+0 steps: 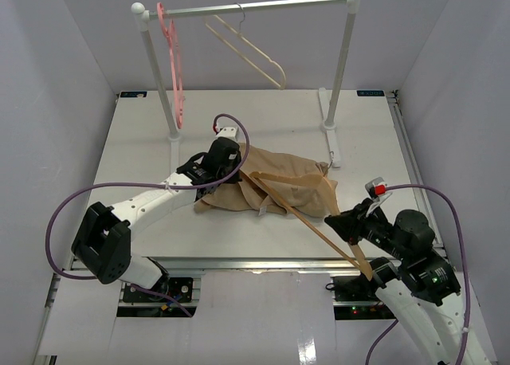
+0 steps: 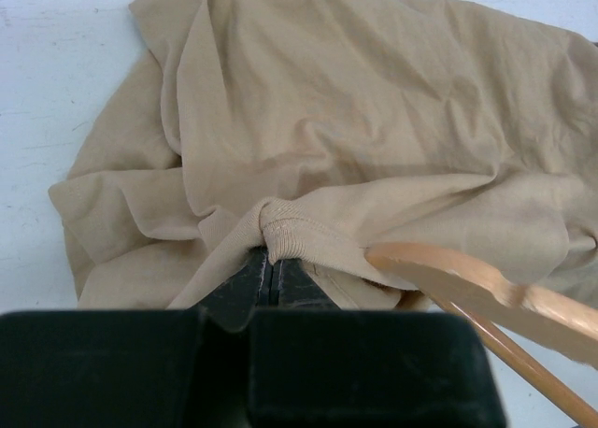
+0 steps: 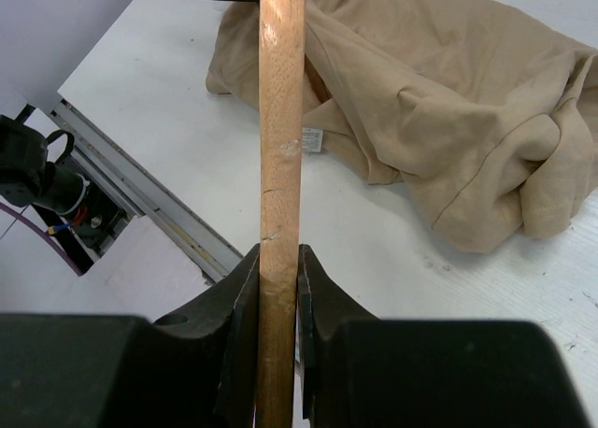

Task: Place the t-shirt on the hanger

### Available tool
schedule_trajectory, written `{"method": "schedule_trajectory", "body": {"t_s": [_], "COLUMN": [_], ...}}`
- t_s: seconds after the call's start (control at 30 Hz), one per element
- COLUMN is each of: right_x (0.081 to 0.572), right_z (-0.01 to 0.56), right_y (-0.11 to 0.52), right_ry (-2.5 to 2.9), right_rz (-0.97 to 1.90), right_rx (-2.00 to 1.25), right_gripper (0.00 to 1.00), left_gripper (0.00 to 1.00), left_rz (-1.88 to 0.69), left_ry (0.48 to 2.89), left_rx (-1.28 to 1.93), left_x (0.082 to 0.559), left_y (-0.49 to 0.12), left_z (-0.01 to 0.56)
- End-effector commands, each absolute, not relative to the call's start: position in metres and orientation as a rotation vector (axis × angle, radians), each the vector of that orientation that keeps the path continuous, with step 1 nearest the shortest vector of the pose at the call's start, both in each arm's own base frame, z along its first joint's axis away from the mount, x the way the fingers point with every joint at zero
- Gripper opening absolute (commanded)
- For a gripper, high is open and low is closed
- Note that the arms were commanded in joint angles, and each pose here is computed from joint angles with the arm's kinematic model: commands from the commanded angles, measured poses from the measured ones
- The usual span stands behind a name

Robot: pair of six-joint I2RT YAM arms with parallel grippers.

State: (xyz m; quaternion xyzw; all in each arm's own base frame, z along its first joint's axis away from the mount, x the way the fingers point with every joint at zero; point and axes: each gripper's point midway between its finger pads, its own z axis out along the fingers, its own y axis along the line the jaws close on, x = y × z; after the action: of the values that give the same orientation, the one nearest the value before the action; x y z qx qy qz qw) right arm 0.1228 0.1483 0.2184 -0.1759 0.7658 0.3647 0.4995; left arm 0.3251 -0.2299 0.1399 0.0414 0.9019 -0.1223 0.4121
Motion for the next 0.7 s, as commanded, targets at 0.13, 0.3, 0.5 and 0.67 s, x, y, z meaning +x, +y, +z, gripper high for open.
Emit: {"method": "schedule_trajectory", "body": {"t_s": [0.13, 0.3, 0.5, 0.67], "right_x": [0.107, 0.108, 0.113, 0.122], "right_z": [0.255, 0.245, 0.229, 0.217], "right_y": [0.145, 0.151, 0.162, 0.165], "right_ry": [1.743, 1.760, 1.766, 1.784], "right_rz": [0.904, 0.935, 1.001, 1.004], "right_rx": [-0.467, -0.482, -0.466, -0.434], "right_gripper": [0.08, 0.08, 0.08, 0.08], "left_gripper": [0.00, 0.00, 0.00, 0.00], "left_rz": [-0.325, -0.330, -0.345, -0.361], "left_ry": [2.244, 2.243, 2.249, 2.254], "left_rx": [0.082, 0.080, 0.091, 0.096], "left_x": [0.335, 0.335, 0.336, 0.334], "left_y": [-0.234, -0.233, -0.238, -0.240], "left_z": [0.151, 0.147, 0.147, 0.144]}}
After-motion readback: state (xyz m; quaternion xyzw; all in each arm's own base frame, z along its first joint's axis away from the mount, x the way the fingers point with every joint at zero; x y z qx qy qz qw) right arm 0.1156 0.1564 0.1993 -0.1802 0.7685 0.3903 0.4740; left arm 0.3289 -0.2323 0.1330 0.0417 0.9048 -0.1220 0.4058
